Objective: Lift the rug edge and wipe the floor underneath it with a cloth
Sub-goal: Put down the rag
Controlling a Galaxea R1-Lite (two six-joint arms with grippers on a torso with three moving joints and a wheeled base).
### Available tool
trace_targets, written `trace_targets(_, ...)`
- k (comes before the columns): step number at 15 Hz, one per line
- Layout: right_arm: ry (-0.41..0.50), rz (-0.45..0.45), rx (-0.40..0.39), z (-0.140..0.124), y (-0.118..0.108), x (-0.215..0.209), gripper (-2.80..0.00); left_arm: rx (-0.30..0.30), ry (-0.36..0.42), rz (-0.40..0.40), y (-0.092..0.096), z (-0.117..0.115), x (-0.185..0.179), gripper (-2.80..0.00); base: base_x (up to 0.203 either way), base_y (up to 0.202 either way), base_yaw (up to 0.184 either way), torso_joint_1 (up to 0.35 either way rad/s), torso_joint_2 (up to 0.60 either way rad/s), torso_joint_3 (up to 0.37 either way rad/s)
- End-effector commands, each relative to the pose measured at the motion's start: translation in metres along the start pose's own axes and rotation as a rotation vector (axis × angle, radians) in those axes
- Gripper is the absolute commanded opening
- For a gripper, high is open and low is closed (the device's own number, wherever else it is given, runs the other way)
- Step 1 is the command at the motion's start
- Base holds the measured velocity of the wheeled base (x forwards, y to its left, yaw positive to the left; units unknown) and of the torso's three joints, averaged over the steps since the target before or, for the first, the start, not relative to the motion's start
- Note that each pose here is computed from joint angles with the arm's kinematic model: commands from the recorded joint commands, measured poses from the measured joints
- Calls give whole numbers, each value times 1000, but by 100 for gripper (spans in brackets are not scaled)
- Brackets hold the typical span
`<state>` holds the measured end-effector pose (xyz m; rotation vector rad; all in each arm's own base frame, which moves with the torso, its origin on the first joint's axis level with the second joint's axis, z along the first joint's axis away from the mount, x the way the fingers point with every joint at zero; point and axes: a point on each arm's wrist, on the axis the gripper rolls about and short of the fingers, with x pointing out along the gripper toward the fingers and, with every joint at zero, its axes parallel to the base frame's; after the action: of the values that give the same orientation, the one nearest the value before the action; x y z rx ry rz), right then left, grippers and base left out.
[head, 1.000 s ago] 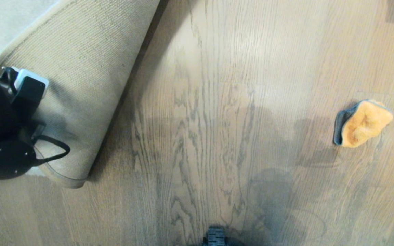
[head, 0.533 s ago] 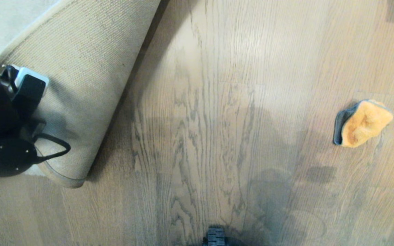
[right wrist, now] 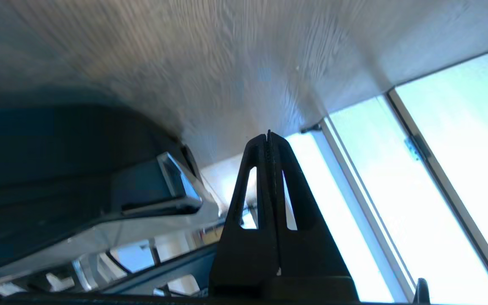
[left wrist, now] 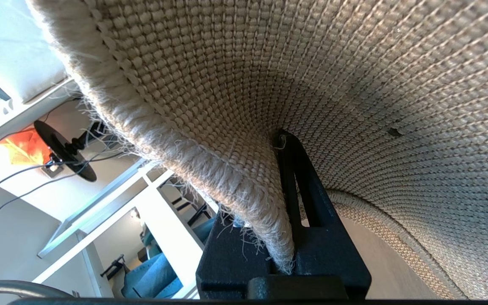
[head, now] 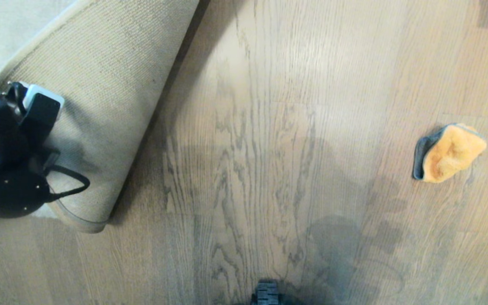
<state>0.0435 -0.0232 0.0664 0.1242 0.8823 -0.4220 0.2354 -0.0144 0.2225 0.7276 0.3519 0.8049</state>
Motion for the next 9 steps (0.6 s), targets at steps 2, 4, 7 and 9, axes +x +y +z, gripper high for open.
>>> trace_targets(2, -47, 8, -7, -1, 0, -4, -280, 0, 1, 3, 0, 1, 0, -280, 0, 0, 0, 0, 0, 0)
trace_targets(4, -47, 22, -17, -1, 1, -4, -280, -4, -1, 5, 0, 2, 0, -280, 0, 0, 0, 0, 0, 0)
trace_targets(7, -52, 21, -10, -1, 1, -4, -280, -13, -4, 11, 2, 4, 1, -280, 0, 0, 0, 0, 0, 0)
trace_targets(9, -73, 19, -8, -2, 1, -6, -280, -16, -6, 12, 3, 4, 1, -280, 0, 0, 0, 0, 0, 0)
